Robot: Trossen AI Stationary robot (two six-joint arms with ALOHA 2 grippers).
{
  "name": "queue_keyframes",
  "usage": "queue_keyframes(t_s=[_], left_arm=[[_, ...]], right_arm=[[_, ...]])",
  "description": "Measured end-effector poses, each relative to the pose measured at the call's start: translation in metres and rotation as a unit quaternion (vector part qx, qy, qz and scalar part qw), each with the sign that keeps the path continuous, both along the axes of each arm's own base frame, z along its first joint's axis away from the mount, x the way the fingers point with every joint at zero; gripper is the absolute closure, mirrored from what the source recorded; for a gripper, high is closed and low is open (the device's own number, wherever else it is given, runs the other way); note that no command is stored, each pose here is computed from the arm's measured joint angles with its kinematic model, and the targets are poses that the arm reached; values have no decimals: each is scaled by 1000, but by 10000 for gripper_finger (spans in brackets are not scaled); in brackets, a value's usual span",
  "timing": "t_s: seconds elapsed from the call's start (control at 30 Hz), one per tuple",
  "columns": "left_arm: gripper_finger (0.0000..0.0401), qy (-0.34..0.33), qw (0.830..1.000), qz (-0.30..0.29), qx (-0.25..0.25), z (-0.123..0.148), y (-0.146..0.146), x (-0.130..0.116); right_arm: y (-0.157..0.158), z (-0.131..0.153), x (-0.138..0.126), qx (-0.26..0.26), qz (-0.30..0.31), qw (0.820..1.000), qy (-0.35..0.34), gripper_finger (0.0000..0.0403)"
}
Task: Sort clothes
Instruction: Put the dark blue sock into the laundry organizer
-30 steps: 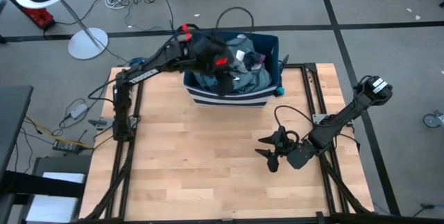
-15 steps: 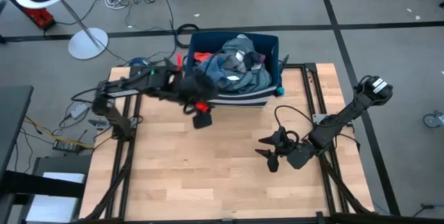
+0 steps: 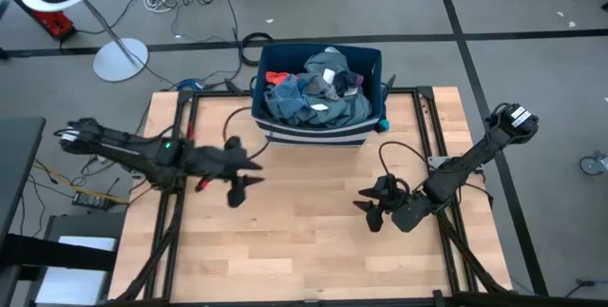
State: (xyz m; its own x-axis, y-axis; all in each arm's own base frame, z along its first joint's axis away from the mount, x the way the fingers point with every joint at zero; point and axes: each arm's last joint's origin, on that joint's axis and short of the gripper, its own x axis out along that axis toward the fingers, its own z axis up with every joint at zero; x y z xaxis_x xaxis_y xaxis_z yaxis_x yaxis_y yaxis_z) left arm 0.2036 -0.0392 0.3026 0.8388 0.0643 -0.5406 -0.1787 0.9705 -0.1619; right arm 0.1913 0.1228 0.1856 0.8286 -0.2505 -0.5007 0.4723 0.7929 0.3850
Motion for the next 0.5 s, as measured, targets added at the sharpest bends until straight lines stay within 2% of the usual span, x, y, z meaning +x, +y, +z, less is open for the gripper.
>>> queue_keyframes(t_s=[0.13, 0.27, 0.37, 0.5], left_arm=[[238, -45, 998, -11, -31, -31, -3, -25], [238, -61, 997, -9, -51, -58, -1, -41], [238, -63, 997, -3, -53, -73, 1, -47], [238, -60, 997, 7, -46, -86, 3, -49]], right_arm=[[-7, 0, -12, 37, -10, 998, 43, 213], [-20, 3, -30, 62, -42, 993, 89, 223], [-34, 7, -44, 64, -76, 988, 117, 227], [-61, 10, -62, 43, -154, 974, 164, 232]])
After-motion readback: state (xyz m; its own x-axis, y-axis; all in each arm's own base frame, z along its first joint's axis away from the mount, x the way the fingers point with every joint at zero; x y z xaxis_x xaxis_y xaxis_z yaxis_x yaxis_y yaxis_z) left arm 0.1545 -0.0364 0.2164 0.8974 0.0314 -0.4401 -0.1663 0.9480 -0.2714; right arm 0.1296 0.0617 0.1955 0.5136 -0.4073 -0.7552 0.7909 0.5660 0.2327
